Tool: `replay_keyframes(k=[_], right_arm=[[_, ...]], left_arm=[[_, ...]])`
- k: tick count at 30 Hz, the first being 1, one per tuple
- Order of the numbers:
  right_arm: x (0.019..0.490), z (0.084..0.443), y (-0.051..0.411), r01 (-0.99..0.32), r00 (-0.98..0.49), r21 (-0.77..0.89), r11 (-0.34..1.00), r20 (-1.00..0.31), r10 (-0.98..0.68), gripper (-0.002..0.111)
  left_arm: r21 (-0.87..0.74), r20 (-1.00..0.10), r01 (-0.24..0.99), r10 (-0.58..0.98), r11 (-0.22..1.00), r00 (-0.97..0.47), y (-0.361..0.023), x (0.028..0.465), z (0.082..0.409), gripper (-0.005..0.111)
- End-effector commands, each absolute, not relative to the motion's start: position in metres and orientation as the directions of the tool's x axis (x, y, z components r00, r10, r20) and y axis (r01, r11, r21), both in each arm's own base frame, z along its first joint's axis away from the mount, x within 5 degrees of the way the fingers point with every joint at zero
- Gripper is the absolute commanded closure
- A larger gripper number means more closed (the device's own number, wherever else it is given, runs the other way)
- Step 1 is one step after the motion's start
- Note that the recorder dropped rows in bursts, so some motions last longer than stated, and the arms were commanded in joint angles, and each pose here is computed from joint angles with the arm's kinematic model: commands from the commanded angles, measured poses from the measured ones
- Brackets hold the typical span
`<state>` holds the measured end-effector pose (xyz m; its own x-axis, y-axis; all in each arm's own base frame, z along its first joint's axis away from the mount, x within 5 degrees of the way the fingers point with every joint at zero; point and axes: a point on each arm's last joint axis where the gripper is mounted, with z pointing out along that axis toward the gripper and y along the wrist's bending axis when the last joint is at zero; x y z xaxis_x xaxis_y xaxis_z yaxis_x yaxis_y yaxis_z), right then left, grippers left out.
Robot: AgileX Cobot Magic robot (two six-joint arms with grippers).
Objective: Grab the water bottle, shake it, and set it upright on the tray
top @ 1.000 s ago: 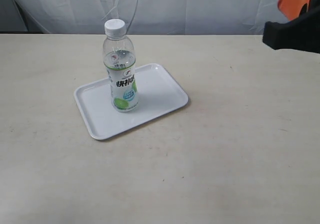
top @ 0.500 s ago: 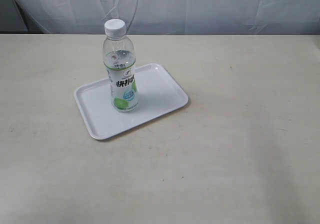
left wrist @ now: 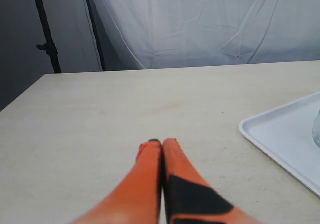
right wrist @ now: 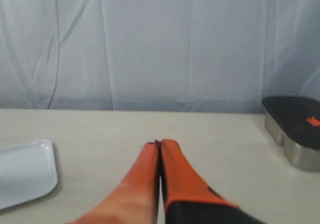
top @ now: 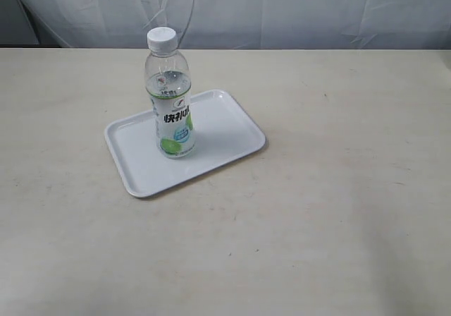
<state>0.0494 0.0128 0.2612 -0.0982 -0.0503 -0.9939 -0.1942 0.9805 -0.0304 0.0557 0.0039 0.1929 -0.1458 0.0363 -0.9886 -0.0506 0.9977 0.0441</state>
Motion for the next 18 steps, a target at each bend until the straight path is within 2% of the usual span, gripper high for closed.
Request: replay_keyframes(k=[1,4,8,18], right_arm=[[0.045,0.251,0.007,-0.138,-0.151,-0.014,0.99,-0.988,-0.035,0.105],[0.041,0.24,0.006,-0.129,-0.146,-0.035,0.991,-0.988,-0.054,0.105],[0.045,0.224,0.005,-0.11,-0.202,0.018,0.994,-0.979,-0.005,0.105],[0.048,0.206,0.004,-0.09,-0.25,0.031,0.995,-0.968,0.008,0.105]], left_arm=[[0.044,-0.99,-0.052,0.036,0.998,-0.139,0.004,0.055,0.193,0.107],[0.044,-0.99,-0.052,0.036,0.998,-0.139,0.004,0.055,0.193,0.107],[0.044,-0.99,-0.052,0.036,0.998,-0.139,0.004,0.055,0.193,0.107],[0.044,-0.99,-0.052,0.036,0.998,-0.139,0.004,0.055,0.193,0.107]])
